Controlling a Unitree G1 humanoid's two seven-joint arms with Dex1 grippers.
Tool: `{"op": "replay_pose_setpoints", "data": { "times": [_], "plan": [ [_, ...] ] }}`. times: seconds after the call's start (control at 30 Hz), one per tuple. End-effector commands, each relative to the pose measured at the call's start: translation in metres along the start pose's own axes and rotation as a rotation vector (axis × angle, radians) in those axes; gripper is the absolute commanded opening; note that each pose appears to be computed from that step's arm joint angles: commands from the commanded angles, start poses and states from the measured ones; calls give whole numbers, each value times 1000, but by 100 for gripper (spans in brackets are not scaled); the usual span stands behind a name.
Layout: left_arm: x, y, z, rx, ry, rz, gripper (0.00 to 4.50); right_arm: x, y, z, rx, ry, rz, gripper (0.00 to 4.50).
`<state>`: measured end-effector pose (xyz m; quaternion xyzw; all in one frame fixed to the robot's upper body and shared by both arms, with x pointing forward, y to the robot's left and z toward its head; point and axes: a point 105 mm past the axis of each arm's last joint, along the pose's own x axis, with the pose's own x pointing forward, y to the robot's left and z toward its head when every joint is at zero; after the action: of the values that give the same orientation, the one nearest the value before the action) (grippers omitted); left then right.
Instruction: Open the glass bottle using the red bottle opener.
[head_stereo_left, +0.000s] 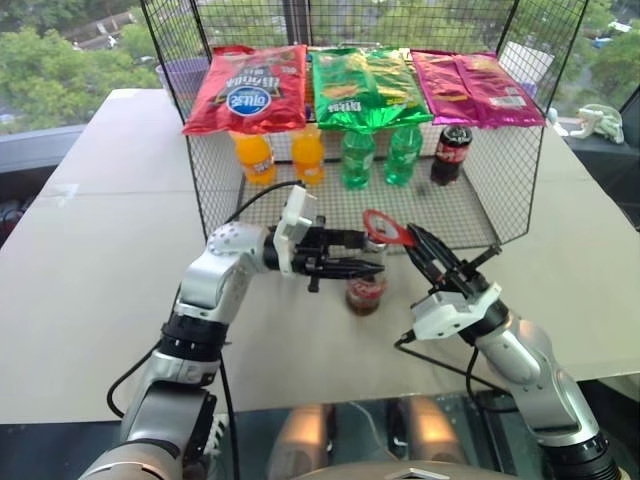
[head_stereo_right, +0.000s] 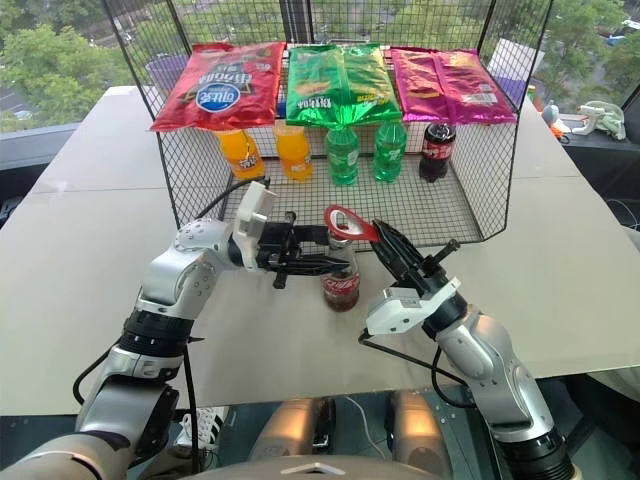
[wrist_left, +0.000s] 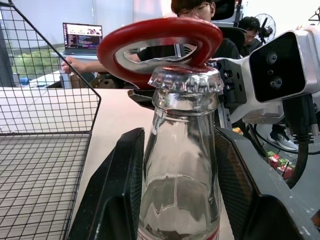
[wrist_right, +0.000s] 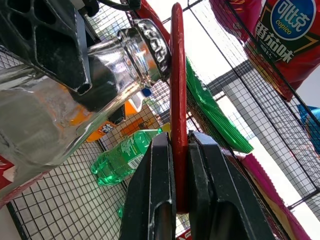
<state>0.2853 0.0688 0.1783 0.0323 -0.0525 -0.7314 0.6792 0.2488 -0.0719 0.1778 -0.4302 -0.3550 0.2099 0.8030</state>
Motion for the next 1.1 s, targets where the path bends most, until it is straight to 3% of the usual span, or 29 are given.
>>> {"op": "replay_pose_setpoints", "data": {
  "times": [0.03,0.07,0.1,0.23,0.47,0.67,1.1],
  "plan": [
    [-3,-3,-12,-44,48,-6,179,0,-5,8,-5,-32,-27,0],
    [-4,-3,-13,-55,51,-10,179,1,-5,9,-5,-33,-27,0],
    [-4,-3,-14,-59,52,-11,258,1,-4,9,-4,-33,-26,0],
    [-4,-3,-13,-55,60,-17,423,2,-3,10,-2,-38,-25,0],
    [-3,-4,-14,-47,67,-27,423,3,-4,11,-1,-40,-31,0],
    [-3,-4,-15,-46,67,-31,243,1,-8,12,3,-38,-49,0],
    [-2,-4,-14,-27,64,-32,243,-1,-18,14,69,-45,-118,0]
  ]
}}
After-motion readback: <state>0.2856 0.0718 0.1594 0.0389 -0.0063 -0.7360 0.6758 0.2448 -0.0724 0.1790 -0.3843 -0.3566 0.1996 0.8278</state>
